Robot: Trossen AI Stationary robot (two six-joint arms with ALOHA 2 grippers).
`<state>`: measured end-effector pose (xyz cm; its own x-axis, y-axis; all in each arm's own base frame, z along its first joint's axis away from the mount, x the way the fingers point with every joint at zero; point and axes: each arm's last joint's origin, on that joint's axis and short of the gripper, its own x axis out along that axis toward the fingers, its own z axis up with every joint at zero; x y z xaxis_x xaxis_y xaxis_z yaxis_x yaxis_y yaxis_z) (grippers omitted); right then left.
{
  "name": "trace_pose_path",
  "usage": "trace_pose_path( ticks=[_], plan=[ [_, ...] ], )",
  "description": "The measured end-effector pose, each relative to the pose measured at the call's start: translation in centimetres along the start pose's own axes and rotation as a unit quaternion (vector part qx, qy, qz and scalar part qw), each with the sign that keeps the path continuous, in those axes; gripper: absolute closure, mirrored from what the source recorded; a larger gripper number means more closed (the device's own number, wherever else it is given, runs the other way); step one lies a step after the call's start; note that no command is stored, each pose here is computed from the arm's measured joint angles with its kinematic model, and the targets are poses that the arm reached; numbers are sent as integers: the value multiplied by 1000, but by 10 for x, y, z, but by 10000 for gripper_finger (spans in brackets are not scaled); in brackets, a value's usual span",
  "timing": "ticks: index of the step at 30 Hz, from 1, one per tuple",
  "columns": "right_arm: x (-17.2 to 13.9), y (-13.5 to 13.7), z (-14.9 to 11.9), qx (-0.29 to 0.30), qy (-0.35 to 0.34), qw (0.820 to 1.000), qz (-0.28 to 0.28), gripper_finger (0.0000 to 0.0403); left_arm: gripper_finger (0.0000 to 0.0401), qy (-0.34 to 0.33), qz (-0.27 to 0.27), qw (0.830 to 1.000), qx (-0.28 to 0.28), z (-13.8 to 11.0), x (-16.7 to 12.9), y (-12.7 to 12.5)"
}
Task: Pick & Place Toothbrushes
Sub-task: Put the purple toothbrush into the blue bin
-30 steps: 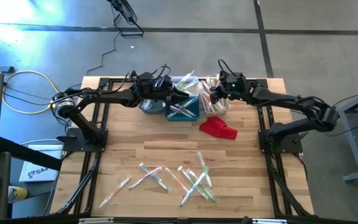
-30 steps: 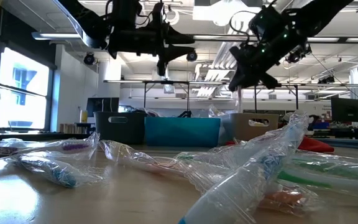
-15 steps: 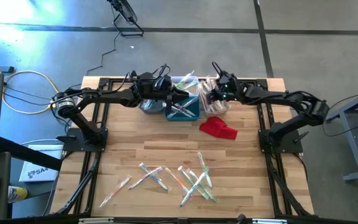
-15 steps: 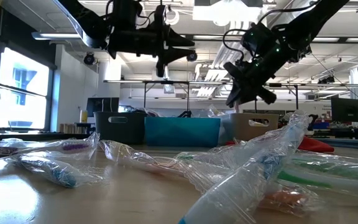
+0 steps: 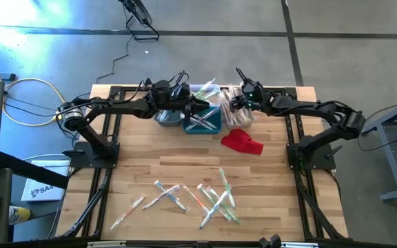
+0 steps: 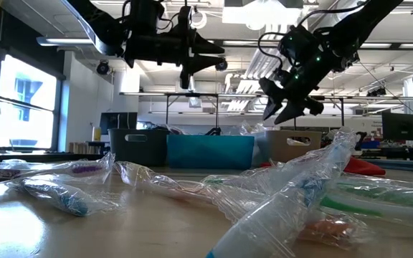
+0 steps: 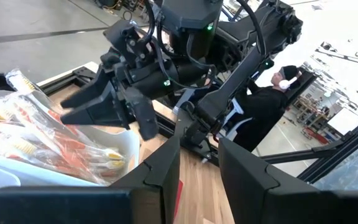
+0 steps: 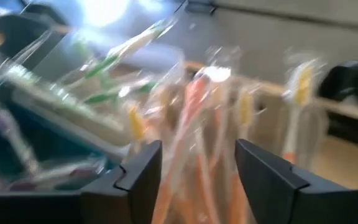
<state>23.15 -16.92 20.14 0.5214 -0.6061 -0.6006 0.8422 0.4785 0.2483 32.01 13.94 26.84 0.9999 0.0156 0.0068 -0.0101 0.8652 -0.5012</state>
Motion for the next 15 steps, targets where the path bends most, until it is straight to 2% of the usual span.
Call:
trace_pose_path(
  ticks=[2,4,9,15],
  plan=[
    [0,-1,2,0,-16,1000,-16,199,292,0,0,1000,0,0,0,0],
    [-1,0,3,2,-21,1000,-8,196,292,0,0,1000,0,0,0,0],
    [-10,6,10,9,-20,998,67,206,292,0,1,1000,0,0,0,0],
    [-37,15,22,7,-47,987,151,234,292,1,1,1000,-1,0,0,0]
  ],
)
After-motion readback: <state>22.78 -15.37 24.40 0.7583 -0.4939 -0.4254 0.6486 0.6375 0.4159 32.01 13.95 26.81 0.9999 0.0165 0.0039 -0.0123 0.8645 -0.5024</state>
